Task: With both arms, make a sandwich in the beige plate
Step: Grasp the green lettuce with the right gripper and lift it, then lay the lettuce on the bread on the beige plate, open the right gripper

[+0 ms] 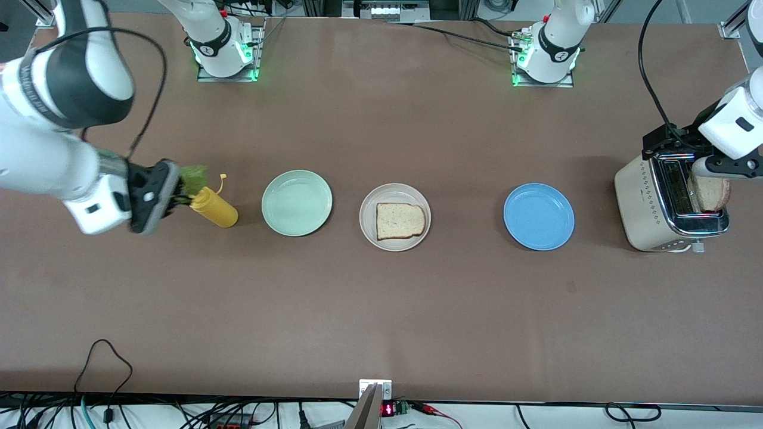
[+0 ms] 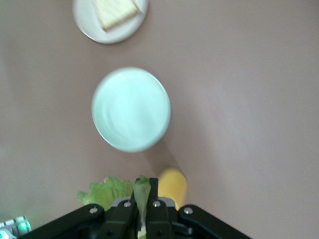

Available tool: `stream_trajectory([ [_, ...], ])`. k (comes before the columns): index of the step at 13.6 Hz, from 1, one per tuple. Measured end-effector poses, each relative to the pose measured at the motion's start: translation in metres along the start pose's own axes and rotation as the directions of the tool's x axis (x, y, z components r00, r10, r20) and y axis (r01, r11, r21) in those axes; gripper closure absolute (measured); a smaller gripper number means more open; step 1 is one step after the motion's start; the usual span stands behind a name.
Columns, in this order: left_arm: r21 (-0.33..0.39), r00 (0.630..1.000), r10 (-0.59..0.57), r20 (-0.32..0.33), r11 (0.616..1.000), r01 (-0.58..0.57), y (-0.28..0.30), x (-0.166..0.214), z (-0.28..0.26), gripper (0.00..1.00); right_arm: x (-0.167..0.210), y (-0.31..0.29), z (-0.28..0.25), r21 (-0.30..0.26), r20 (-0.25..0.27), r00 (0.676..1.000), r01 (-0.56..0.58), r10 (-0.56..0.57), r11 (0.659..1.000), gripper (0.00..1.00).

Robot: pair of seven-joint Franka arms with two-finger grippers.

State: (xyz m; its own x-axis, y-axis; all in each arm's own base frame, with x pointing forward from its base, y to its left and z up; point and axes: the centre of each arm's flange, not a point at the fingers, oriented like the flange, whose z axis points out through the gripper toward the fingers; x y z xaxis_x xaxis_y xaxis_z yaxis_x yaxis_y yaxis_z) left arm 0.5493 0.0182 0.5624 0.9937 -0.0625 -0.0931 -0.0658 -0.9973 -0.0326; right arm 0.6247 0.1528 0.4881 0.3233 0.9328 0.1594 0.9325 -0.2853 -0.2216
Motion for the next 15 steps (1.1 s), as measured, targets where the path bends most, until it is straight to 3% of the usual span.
stream_trajectory([
  [2, -0.002, 1.0, -0.013, 0.014, 1.0, 0.013, -0.006, -0.004, -0.001, 0.0, 0.055, -0.034, 0.004, -0.001, -0.01, 0.995, 0.104, -0.104, 0.995, 0.96],
  [7, -0.007, 0.997, -0.065, 0.033, 0.998, 0.065, -0.034, -0.012, -0.001, 0.0, 0.168, -0.091, 0.064, -0.077, -0.058, 0.959, 0.274, -0.278, 0.959, 0.96],
  [11, -0.006, 0.998, -0.066, 0.019, 0.998, 0.066, -0.035, -0.01, -0.002, 0.0, 0.222, -0.097, 0.152, -0.152, -0.077, 0.929, 0.348, -0.363, 0.925, 0.96],
  [15, -0.009, 0.996, -0.082, 0.038, 0.997, 0.082, -0.043, -0.015, -0.001, 0.0, 0.252, -0.102, 0.225, -0.225, -0.105, 0.913, 0.364, -0.394, 0.904, 0.96],
])
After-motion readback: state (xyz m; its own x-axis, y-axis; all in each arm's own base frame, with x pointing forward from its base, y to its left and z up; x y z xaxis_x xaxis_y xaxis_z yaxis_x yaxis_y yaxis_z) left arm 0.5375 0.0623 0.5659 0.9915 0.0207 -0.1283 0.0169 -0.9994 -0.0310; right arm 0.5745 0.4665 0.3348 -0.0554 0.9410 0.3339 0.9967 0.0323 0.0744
